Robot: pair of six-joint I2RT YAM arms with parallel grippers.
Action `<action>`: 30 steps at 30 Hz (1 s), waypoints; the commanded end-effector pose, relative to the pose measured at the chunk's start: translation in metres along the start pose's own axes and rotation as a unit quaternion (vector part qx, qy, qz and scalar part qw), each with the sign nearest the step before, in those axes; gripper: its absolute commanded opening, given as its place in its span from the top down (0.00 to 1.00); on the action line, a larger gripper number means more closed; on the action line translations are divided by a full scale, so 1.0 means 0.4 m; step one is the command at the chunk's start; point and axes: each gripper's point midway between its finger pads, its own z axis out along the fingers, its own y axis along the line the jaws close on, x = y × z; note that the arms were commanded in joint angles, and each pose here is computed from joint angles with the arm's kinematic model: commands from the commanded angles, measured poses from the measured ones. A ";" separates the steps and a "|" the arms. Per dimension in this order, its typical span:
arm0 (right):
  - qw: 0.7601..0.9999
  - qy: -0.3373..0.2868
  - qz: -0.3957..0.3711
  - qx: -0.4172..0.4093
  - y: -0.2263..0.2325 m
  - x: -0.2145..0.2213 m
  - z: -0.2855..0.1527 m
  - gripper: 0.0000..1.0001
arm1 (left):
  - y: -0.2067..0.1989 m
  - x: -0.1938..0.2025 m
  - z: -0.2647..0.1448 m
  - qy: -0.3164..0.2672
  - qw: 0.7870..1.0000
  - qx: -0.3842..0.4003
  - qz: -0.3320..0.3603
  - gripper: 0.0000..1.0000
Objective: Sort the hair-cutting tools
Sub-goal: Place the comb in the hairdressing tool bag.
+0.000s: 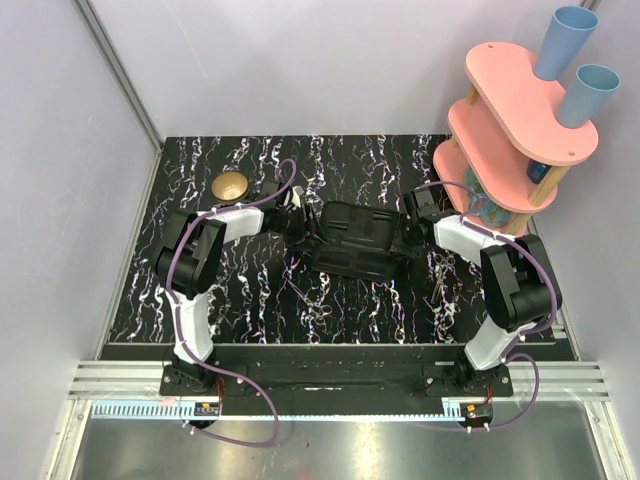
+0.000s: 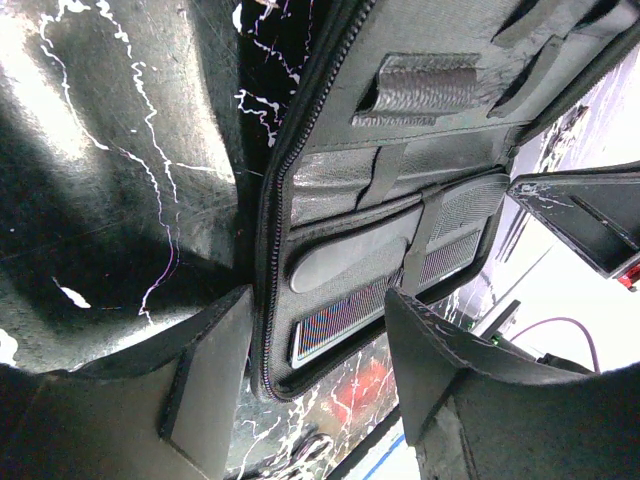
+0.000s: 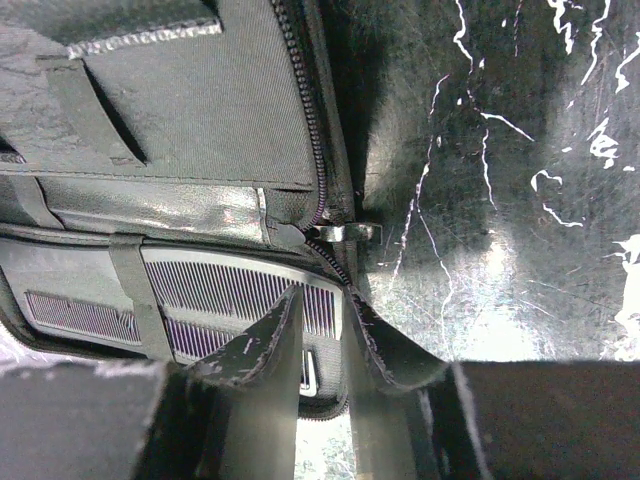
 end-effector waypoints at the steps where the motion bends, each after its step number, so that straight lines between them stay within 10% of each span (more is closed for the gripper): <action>1: 1.000 -0.001 0.003 -0.005 0.016 -0.016 -0.004 0.70 | 0.192 0.080 0.038 0.030 0.990 -0.140 -0.014 0.39; 30: 0.999 0.014 0.008 -0.027 0.065 0.013 0.037 0.72 | 0.178 0.083 0.042 0.035 0.991 -0.126 -0.006 0.39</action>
